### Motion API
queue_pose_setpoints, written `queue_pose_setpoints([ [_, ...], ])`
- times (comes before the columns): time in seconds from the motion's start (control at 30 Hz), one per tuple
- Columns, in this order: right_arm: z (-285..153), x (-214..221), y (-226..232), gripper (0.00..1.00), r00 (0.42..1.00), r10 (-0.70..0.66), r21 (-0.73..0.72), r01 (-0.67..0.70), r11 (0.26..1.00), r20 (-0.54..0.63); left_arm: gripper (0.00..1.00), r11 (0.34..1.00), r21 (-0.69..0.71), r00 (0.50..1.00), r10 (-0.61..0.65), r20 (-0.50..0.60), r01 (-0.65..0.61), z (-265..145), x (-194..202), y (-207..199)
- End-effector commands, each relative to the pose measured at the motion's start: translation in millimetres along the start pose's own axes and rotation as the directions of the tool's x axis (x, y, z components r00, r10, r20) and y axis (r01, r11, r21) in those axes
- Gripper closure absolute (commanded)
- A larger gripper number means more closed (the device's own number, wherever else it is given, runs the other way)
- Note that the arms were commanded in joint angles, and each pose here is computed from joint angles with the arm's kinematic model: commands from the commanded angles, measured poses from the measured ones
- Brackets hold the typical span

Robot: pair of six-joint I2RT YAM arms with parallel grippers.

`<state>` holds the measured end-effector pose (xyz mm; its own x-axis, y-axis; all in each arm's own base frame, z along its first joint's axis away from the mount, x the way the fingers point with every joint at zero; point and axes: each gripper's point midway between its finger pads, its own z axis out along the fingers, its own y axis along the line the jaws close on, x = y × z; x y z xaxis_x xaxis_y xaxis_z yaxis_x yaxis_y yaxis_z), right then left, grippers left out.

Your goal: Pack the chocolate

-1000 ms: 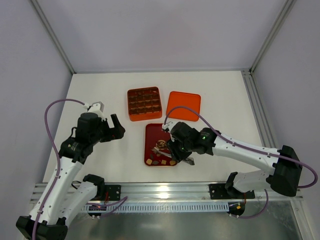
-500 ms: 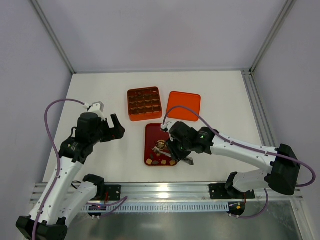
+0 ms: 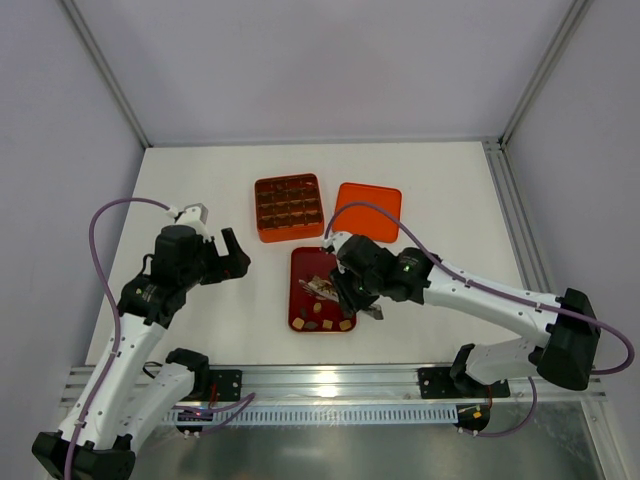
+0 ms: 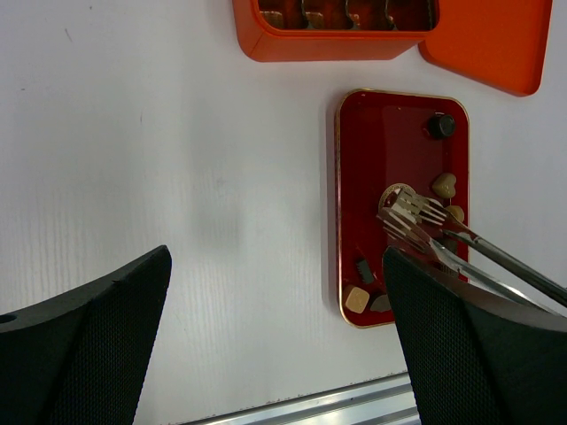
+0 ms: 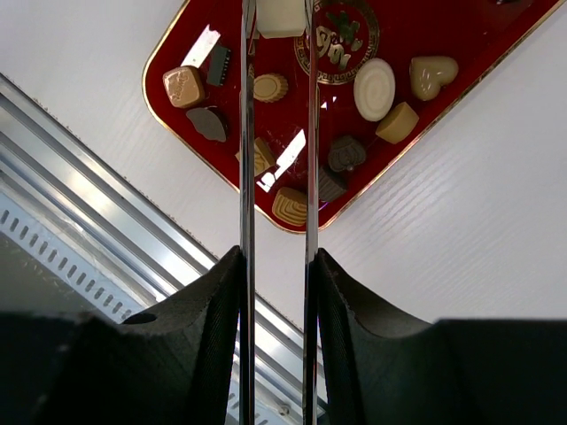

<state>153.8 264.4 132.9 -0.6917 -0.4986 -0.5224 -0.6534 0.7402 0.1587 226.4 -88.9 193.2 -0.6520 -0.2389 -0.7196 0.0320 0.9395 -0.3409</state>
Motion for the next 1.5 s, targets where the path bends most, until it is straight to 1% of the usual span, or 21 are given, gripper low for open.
queue_pose_setpoints([
  [0.0,-8.9,-29.3,4.2,0.61,0.997,0.004,0.009,-0.005,1.000,0.080,0.00,1.000,0.008,1.000,-0.008,0.030,0.008,-1.6,-5.9,-2.8],
  [0.2,-14.2,-51.9,0.8,0.62,0.993,0.006,0.019,-0.009,1.000,0.121,0.00,1.000,0.006,1.000,-0.007,0.029,0.007,-1.6,-5.7,-2.3],
  [0.23,-18.0,-61.4,1.2,0.62,0.990,0.010,0.015,-0.013,1.000,0.143,0.00,1.000,0.008,0.999,-0.007,0.031,0.006,-1.9,-6.1,-2.8],
  [0.3,-16.7,-70.5,-0.9,0.61,0.989,0.010,0.019,-0.013,1.000,0.151,0.00,1.000,0.009,0.999,-0.007,0.032,0.006,-2.2,-6.3,-2.9],
  [0.33,-21.5,-83.9,-4.1,0.61,0.984,0.010,0.022,-0.014,1.000,0.177,0.00,1.000,0.007,0.999,-0.009,0.034,0.009,-2.1,-6.6,-2.4],
  [0.5,-21.7,-128.3,-20.8,0.62,0.970,0.038,0.036,-0.047,0.998,0.238,0.00,1.000,0.010,0.999,-0.007,0.032,0.007,-2.2,-6.1,-3.3],
  [0.63,-15.5,-175.4,-31.0,0.61,0.954,0.065,0.036,-0.079,0.996,0.292,0.00,1.000,0.007,0.999,-0.005,0.032,0.005,-1.8,-6.2,-2.5],
  [0.7,-9.7,-191.2,-37.9,0.61,0.949,0.076,0.044,-0.093,0.995,0.306,0.00,1.000,0.008,0.999,-0.005,0.033,0.005,-1.8,-6.6,-2.7],
  [0.73,-15.3,-208.5,-37.7,0.61,0.937,0.077,0.041,-0.097,0.994,0.341,0.00,1.000,0.010,0.999,-0.006,0.032,0.006,-1.8,-6.3,-3.3],
  [0.77,-0.7,-212.3,-42.4,0.62,0.943,0.080,0.055,-0.103,0.993,0.323,0.00,1.000,0.008,0.999,-0.007,0.033,0.006,-2.2,-6.4,-2.7],
  [0.8,2.1,-218.5,-43.3,0.61,0.941,0.080,0.056,-0.104,0.993,0.327,0.00,1.000,0.011,0.999,-0.004,0.033,0.004,-2.2,-6.5,-3.3],
  [0.83,-0.4,-233.5,-41.6,0.61,0.931,0.081,0.049,-0.105,0.993,0.356,0.00,1.000,0.010,0.999,-0.004,0.035,0.004,-2.4,-6.8,-3.2],
  [0.87,3.4,-239.3,-42.4,0.62,0.929,0.084,0.051,-0.109,0.993,0.360,0.00,1.000,0.009,0.999,-0.005,0.036,0.005,-2.4,-6.9,-2.8],
  [0.9,19.0,-241.5,-44.1,0.62,0.936,0.083,0.057,-0.109,0.992,0.343,0.00,1.000,0.010,0.999,-0.004,0.035,0.004,-2.4,-6.8,-3.2],
  [0.93,16.5,-253.3,-42.9,0.62,0.927,0.084,0.052,-0.111,0.993,0.364,0.00,1.000,0.010,0.999,-0.005,0.035,0.005,-2.1,-7.0,-3.2],
  [0.97,32.7,-252.7,-44.1,0.61,0.936,0.087,0.055,-0.112,0.992,0.340,0.00,1.000,0.009,0.999,-0.004,0.036,0.003,-2.1,-7.1,-2.9],
  [1.03,36.8,-264.4,-42.0,0.61,0.928,0.094,0.044,-0.117,0.992,0.359,0.00,1.000,0.011,0.999,-0.004,0.033,0.003,-1.8,-6.7,-3.3],
  [1.23,71.5,-268.5,-44.2,0.61,0.932,0.114,0.042,-0.137,0.990,0.344,0.00,1.000,0.012,0.999,-0.004,0.036,0.003,-2.5,-6.7,-3.3],
  [1.47,88.9,-270.2,-48.1,0.61,0.930,0.115,0.053,-0.143,0.988,0.349,0.00,1.000,0.015,0.999,-0.004,0.035,0.004,-2.5,-6.4,-3.9],
])
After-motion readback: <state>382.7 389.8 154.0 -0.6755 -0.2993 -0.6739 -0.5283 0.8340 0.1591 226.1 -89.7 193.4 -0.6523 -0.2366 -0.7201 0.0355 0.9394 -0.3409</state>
